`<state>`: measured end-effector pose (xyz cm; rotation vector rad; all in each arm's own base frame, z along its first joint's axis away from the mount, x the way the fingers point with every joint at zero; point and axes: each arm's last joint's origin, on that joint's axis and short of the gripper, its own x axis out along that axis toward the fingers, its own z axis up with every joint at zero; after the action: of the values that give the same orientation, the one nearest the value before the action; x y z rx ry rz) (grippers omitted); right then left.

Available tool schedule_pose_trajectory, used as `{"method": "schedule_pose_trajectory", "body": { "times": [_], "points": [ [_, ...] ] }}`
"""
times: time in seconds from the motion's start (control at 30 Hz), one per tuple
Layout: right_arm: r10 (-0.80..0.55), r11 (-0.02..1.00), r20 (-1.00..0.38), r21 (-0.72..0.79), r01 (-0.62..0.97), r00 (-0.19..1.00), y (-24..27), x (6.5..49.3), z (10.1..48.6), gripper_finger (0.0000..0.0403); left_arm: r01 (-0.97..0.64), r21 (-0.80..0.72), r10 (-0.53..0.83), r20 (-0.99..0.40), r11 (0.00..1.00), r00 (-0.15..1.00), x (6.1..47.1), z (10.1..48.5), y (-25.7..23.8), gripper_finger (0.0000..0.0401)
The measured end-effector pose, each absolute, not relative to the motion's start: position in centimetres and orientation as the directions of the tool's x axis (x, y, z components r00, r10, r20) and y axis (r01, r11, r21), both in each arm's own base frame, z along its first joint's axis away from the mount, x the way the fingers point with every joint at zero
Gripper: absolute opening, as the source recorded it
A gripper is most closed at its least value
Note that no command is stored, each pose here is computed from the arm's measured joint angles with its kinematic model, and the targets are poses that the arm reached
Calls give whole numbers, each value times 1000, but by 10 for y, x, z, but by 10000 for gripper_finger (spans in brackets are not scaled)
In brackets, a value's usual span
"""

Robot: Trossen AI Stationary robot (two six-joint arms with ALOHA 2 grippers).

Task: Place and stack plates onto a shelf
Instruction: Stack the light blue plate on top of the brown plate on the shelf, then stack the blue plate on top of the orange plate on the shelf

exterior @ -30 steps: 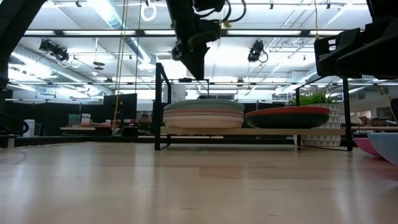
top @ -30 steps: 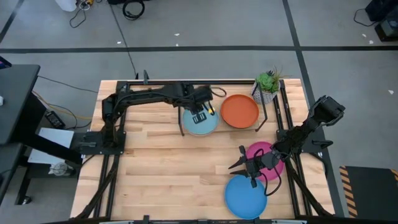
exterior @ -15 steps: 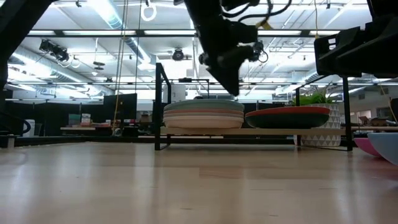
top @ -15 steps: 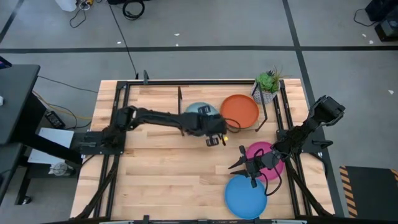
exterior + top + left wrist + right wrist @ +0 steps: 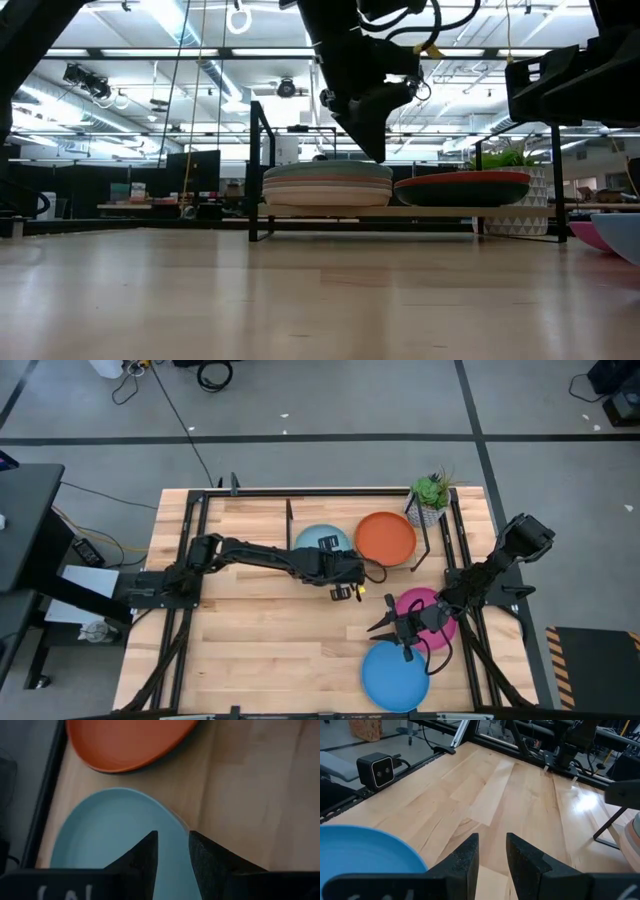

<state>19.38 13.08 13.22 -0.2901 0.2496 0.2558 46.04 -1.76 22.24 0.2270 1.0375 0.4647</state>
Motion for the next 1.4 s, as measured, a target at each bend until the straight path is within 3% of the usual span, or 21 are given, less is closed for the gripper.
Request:
{"method": "schedule_pose_trajectory", "body": {
  "times": [0.23,0.5,0.83,0.9,1.07,1.17,1.27,1.4],
  "points": [
    [211,927,-278,-248,-282,937,131,194,132,104,-248,375,447,-799,893,401,460,216,-16,116],
    [211,926,-278,-249,-283,937,131,194,132,104,-280,397,484,-766,874,423,457,233,-15,116],
    [212,926,-278,-248,-283,937,131,194,132,104,-266,375,452,-816,888,360,455,218,-18,116],
    [212,926,-279,-248,-283,937,131,194,132,104,-257,385,456,-820,887,347,451,223,-19,116],
    [211,927,-281,-247,-283,936,131,194,132,104,-293,362,461,-771,885,439,452,264,-26,116],
    [211,927,-284,-247,-284,935,131,194,132,104,-227,321,393,-764,919,511,457,272,-40,116],
    [210,927,-286,-245,-284,935,131,194,131,104,-81,219,224,-779,972,585,461,266,-65,116],
    [214,924,-297,-247,-291,931,132,192,130,104,-22,182,163,-814,983,557,453,243,-93,116]
  ]
}}
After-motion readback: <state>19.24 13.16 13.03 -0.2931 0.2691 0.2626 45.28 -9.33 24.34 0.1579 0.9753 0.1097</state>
